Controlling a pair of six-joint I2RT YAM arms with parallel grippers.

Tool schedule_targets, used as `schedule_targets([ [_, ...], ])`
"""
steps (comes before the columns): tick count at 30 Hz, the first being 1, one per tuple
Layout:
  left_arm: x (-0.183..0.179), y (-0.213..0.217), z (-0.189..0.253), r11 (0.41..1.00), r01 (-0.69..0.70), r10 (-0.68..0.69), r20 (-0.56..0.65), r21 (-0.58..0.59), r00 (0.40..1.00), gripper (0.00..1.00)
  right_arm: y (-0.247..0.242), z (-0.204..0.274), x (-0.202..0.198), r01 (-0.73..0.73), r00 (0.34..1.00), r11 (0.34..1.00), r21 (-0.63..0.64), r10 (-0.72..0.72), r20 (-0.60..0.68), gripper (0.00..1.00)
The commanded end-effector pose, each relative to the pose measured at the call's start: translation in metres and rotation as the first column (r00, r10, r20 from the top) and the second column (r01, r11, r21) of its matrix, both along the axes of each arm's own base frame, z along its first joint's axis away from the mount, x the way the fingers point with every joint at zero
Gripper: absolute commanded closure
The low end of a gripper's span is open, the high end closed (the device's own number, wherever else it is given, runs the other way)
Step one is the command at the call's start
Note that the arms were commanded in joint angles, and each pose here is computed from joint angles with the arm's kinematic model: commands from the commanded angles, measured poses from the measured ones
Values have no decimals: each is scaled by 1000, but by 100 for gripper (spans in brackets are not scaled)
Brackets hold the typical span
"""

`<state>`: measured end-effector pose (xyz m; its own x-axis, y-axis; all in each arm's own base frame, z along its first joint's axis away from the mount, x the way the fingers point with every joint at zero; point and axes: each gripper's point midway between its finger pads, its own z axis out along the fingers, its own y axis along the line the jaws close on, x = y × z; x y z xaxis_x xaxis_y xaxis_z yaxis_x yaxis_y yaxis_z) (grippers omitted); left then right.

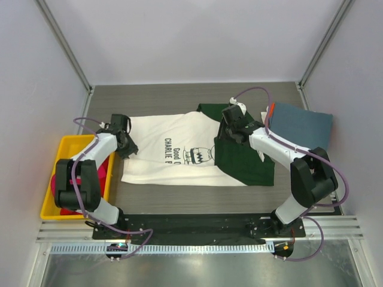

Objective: Fold and stack the t-shirts
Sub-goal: Fold the tshirt

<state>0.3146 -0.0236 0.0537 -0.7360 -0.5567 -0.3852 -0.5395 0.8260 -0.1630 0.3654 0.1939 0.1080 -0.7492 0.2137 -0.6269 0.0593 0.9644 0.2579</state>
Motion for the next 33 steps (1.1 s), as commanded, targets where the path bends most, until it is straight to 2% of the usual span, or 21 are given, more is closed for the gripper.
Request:
schedule_targets([
  [1, 23, 9, 5, 998, -25, 22, 55, 52, 998, 61, 2, 12, 6, -6, 998, 1000, 12, 5, 69, 57],
  [8, 19, 14, -19, 996, -42, 45, -29, 81, 999, 64, -3, 15, 1, 5, 996, 1000, 15, -6, 84, 56],
  [9, 19, 15, -21, 996, -43, 46, -35, 84, 998, 74, -5, 13, 0, 9, 997, 1000, 12, -10, 82, 56],
  [11, 17, 16, -21, 995, -44, 48, -44, 91, 998, 86, -5, 13, 0, 12, 996, 1000, 14, -13, 84, 56],
  [12, 17, 19, -18, 993, -54, 58, -35, 106, 998, 100, -6, 13, 0, 16, 996, 1000, 12, -17, 85, 56],
  [18, 8, 34, 3, 980, -107, 107, 13, 166, 994, 100, -10, 9, 0, 26, 996, 1000, -8, -25, 83, 57],
  [22, -7, 49, 9, 958, -162, 172, -23, 238, 985, 100, -14, 6, 2, 46, 995, 999, -29, -43, 87, 57],
  [33, -17, 54, -2, 957, -186, 204, -60, 222, 977, 98, -34, 4, 5, 105, 990, 992, -70, -97, 103, 57],
])
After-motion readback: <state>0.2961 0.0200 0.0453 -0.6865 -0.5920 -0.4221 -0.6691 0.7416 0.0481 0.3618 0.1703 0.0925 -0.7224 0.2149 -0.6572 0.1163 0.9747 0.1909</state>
